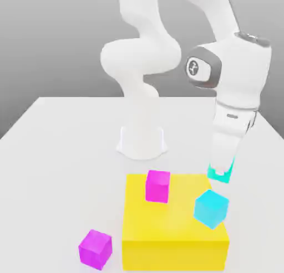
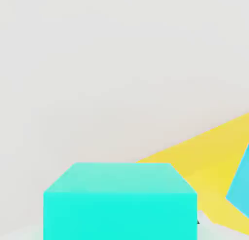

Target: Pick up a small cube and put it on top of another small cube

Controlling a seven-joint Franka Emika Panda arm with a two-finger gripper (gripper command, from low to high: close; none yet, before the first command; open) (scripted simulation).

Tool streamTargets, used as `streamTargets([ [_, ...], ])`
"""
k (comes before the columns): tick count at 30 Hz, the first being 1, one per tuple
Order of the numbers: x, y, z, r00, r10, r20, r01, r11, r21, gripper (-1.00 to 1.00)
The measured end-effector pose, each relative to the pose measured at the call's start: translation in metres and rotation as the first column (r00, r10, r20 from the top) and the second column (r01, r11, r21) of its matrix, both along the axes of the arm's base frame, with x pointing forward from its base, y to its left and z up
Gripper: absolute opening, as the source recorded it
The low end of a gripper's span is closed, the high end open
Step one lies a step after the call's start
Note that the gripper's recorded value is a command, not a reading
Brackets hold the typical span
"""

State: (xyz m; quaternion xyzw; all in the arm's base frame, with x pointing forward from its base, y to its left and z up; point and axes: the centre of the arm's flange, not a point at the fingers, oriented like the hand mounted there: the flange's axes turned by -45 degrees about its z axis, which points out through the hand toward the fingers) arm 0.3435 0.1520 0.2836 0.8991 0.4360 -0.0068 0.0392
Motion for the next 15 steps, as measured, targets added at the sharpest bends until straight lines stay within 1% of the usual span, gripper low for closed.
streamTargets([
  [3,0.01,-0.045,0.024,0.966,-0.259,0.003,0.258,0.966,0.024,-1.0],
  [7,0.013,-0.102,0.045,0.828,-0.56,-0.018,0.56,0.826,0.07,-1.0],
  [11,0.013,-0.113,0.007,0.789,-0.615,-0.024,0.614,0.785,0.078,-1.0],
  [12,0.012,-0.114,-0.002,0.787,-0.616,-0.024,0.616,0.784,0.078,1.0],
  [15,0.012,-0.114,-0.002,0.787,-0.616,-0.024,0.616,0.784,0.078,1.0],
])
